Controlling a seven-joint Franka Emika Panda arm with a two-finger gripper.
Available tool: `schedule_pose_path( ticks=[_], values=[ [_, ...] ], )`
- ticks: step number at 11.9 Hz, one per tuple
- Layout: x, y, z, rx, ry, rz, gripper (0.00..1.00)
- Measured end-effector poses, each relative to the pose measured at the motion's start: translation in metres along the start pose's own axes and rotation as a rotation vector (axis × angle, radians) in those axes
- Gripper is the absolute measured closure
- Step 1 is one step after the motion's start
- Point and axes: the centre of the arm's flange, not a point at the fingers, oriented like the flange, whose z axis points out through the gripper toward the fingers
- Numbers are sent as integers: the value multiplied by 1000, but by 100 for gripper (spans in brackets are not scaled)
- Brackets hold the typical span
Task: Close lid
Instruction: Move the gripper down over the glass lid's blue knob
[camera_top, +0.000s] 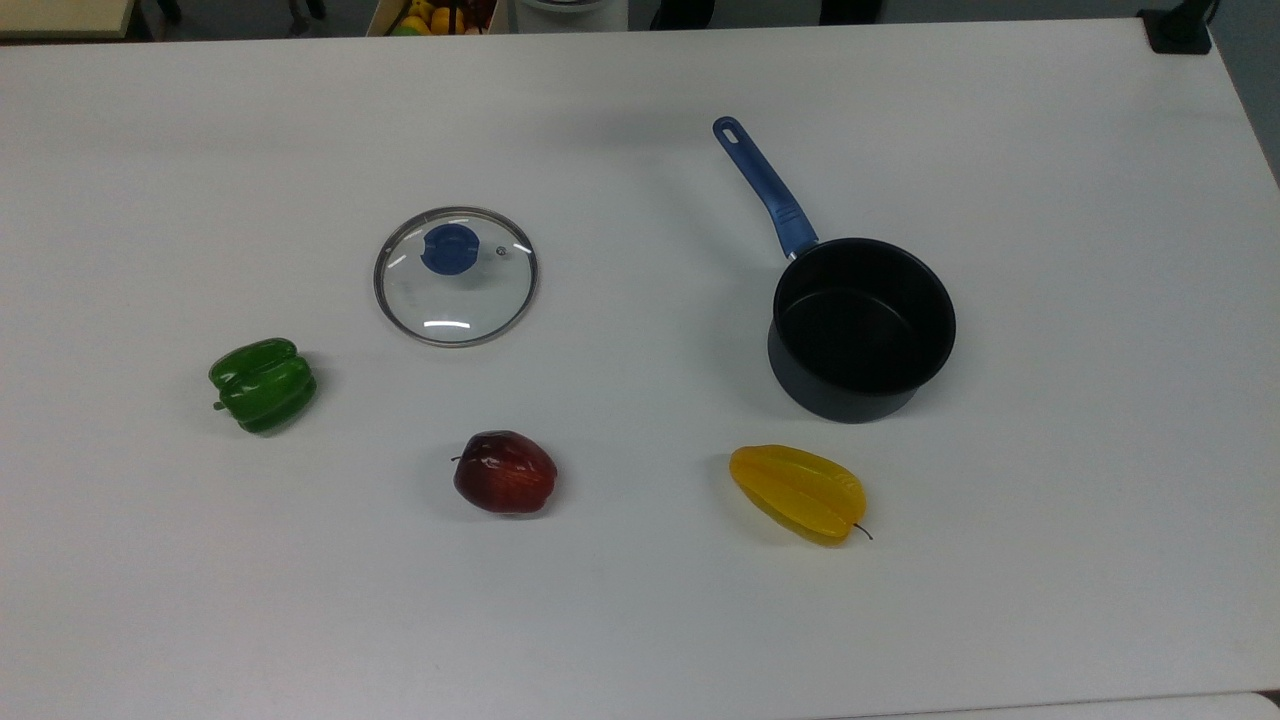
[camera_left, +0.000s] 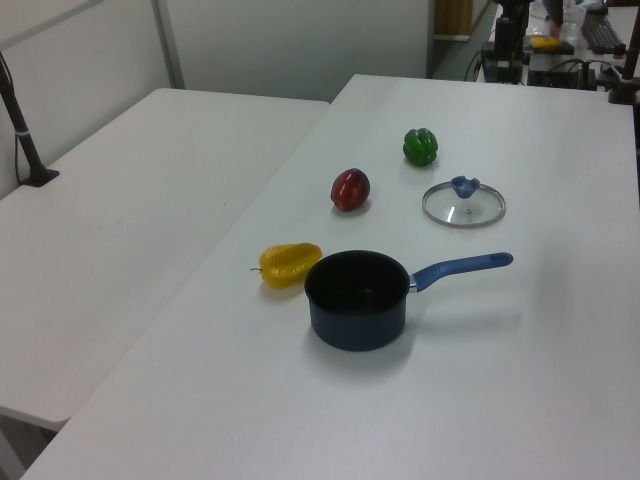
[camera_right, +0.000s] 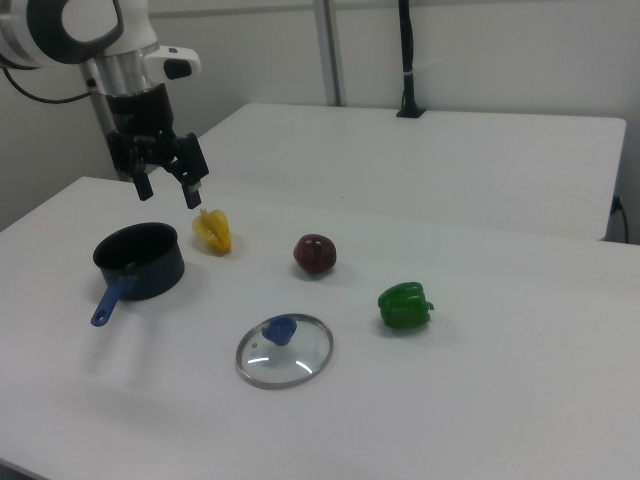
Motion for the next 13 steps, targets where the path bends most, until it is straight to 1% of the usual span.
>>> schedule_pose_path(
  ticks=[6,8,10,13],
  values=[
    [1,2,1,0,-2,4,0],
    [6,16,8,-1,0,30,0],
    [22,40,33,0,19,73,0],
    [51,59,104,-3,6,100,0]
  ],
)
